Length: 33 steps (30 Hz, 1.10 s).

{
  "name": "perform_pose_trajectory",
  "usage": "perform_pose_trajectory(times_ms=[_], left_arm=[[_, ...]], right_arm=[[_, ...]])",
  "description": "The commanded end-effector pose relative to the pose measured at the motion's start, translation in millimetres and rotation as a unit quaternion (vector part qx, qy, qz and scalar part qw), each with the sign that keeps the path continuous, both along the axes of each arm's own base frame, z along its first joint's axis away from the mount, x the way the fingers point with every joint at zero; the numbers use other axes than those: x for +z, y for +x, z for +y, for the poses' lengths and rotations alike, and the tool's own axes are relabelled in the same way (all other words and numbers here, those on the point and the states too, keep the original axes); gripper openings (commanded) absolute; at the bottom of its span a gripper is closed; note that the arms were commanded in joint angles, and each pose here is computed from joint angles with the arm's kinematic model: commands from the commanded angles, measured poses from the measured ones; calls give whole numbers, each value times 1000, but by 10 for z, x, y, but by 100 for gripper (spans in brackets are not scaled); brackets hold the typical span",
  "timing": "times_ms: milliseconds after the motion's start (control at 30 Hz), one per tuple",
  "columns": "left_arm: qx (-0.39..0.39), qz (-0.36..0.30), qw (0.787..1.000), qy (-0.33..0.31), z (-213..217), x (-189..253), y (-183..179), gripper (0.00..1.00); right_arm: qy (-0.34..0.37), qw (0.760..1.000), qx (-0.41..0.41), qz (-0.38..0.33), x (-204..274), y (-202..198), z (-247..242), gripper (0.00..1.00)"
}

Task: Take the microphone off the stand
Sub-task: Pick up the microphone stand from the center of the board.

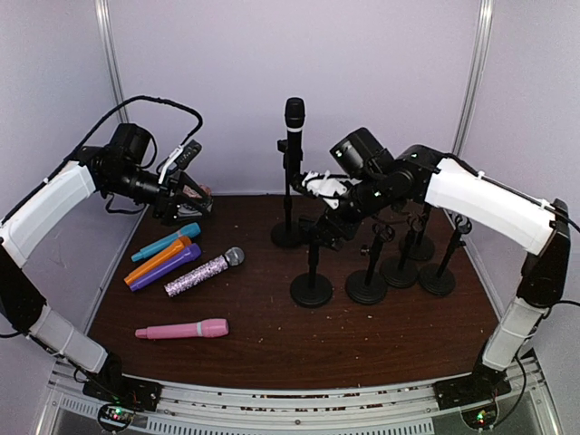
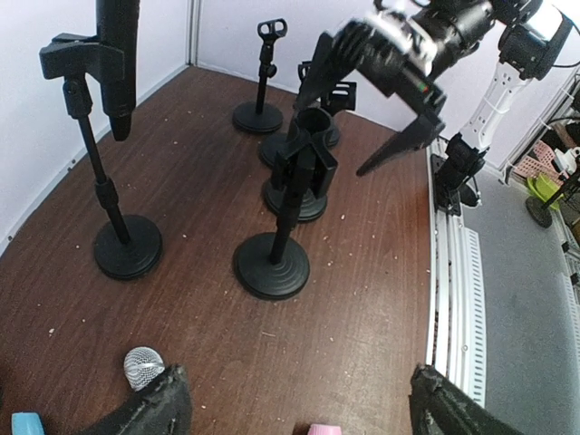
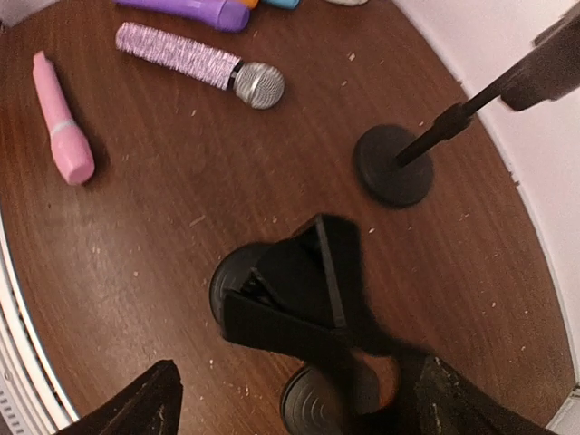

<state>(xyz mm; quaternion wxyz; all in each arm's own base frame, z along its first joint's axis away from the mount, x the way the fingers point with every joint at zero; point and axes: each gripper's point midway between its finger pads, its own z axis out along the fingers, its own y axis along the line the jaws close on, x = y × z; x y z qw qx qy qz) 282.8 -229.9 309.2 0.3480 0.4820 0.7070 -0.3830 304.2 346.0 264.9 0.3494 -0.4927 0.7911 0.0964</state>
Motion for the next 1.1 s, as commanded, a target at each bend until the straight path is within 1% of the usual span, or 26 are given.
perform_pose_trajectory(times_ms=[0, 167, 333, 467, 533, 600, 867, 1067], left_arm=[[-12, -27, 999, -21, -14, 190, -53, 85], [-12, -27, 999, -22, -15, 199, -49, 85], [-12, -28, 999, -20, -7, 188, -68, 85], [-13, -24, 999, -20, -9, 163, -61, 85], [-15, -22, 999, -21, -19, 159, -55, 84], [-16, -20, 999, -23, -24, 161, -49, 84], [-20, -20, 999, -25, -25, 181, -76, 84], [-23, -17, 999, -22, -21, 170, -82, 83]], right_arm=[[-51, 998, 42, 13, -122, -84, -79, 91], [-88, 996, 16, -29, -167, 190, -87, 88], [-114, 993, 10, -35, -118, 247, -136, 84], [-107, 992, 1, -64, 117, 238, -224, 83], [-91, 992, 6, -81, 270, 215, -223, 83], [-92, 991, 15, -92, 313, 205, -206, 83], [-164, 980, 49, -98, 34, 279, -146, 86], [-169, 978, 84, -94, 1, 243, -34, 87]])
